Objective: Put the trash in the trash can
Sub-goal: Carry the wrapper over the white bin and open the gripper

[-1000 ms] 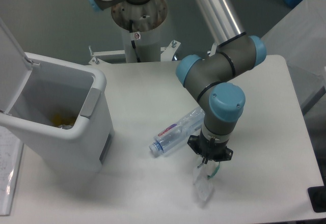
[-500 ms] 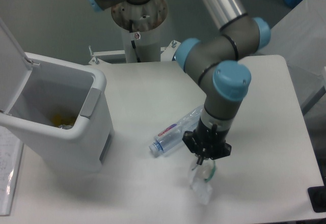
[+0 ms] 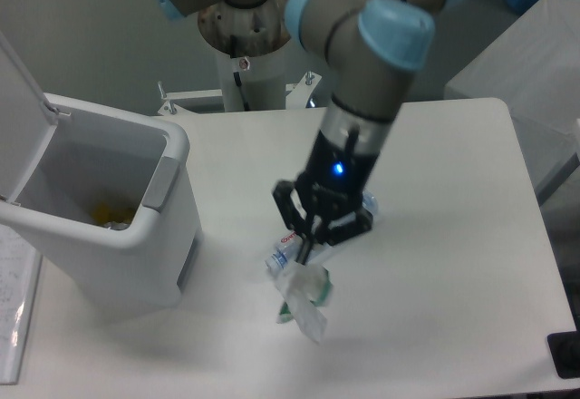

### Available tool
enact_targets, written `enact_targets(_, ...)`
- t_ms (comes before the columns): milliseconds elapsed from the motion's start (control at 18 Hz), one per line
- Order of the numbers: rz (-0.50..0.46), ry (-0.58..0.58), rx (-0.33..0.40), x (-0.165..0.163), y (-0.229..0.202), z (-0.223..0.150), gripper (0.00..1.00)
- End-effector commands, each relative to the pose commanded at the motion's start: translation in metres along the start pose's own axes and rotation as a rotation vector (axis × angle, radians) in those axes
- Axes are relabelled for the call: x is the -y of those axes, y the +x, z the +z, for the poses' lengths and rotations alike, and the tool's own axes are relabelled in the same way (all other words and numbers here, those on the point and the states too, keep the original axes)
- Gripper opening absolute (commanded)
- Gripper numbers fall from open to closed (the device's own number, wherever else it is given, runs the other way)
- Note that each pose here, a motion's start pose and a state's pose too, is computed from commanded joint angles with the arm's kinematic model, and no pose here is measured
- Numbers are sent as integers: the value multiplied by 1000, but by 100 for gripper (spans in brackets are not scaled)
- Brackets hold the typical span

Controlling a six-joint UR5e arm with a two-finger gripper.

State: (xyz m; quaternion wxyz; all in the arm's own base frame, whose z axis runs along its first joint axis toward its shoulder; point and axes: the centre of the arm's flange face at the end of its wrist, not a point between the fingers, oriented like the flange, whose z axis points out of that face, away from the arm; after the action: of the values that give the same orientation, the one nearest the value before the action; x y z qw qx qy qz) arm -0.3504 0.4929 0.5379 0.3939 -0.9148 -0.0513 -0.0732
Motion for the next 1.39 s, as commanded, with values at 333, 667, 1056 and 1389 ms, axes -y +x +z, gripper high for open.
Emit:
enact_targets(333,48,113,-88,8,90,-48,0)
enact_targets(667,89,78,-162,-14,156,-32,0)
enact_targets(1056,151,50,-221,-20,185,-7,100)
enact_targets(1389,130,47,-198,-22,173,-10,100)
